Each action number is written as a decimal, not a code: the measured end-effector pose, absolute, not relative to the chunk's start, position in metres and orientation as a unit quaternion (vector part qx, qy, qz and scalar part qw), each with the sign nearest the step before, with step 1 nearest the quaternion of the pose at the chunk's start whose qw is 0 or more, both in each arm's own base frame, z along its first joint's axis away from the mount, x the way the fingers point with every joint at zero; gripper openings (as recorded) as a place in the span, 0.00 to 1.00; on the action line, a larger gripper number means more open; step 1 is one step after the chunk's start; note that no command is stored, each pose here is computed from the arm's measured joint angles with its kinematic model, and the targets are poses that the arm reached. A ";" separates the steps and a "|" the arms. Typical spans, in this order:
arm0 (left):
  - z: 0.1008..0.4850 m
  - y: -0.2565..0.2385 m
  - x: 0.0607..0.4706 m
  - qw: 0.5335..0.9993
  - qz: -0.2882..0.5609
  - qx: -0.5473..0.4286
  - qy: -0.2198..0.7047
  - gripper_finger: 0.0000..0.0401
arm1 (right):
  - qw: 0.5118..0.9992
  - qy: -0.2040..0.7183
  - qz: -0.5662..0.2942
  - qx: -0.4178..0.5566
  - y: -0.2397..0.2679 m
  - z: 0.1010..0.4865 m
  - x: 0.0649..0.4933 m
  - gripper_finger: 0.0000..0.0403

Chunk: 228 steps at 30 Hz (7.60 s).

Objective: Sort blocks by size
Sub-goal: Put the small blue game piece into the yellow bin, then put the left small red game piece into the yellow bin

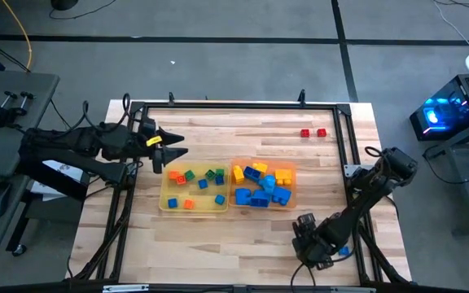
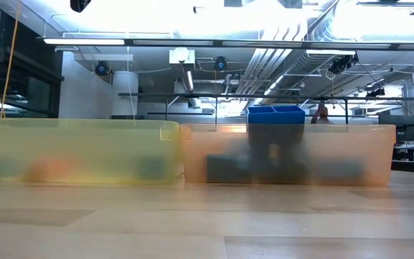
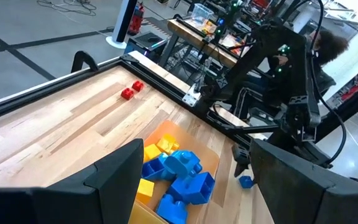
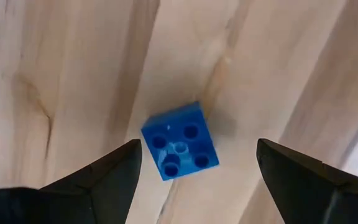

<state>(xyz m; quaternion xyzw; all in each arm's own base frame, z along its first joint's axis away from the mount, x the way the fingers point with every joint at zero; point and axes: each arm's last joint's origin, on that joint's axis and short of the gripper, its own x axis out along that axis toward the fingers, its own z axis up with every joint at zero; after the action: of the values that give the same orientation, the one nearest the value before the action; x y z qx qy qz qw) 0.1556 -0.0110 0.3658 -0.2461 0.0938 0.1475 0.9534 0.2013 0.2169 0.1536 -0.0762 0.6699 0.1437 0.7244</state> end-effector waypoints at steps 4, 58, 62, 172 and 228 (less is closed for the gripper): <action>0.364 -0.011 0.159 0.953 0.149 -0.244 0.100 0.70 | 0.730 0.662 0.154 -0.069 0.214 0.148 0.204 0.77; 0.406 -0.012 0.140 0.969 0.041 -0.231 -0.074 0.70 | 0.928 0.329 -0.025 -0.171 0.053 0.243 0.461 0.51; 0.406 -0.012 0.140 0.969 0.040 -0.231 -0.074 0.70 | 0.917 0.359 -0.006 -0.177 0.050 0.261 0.464 0.66; 0.389 -0.011 0.150 0.967 0.111 -0.230 -0.009 0.70 | 0.920 0.387 -0.012 -0.052 0.011 0.304 0.446 0.84; 0.379 -0.012 0.162 0.945 0.133 -0.298 0.021 0.70 | 0.488 0.512 -0.505 0.494 -0.241 0.143 0.186 0.85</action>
<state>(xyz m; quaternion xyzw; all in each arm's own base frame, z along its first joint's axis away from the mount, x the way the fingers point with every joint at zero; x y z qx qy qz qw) 0.1621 -0.0117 0.3788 -0.2980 0.0205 0.1332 0.9450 0.1859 -0.2408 0.1432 0.4942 0.5122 -0.5055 0.4878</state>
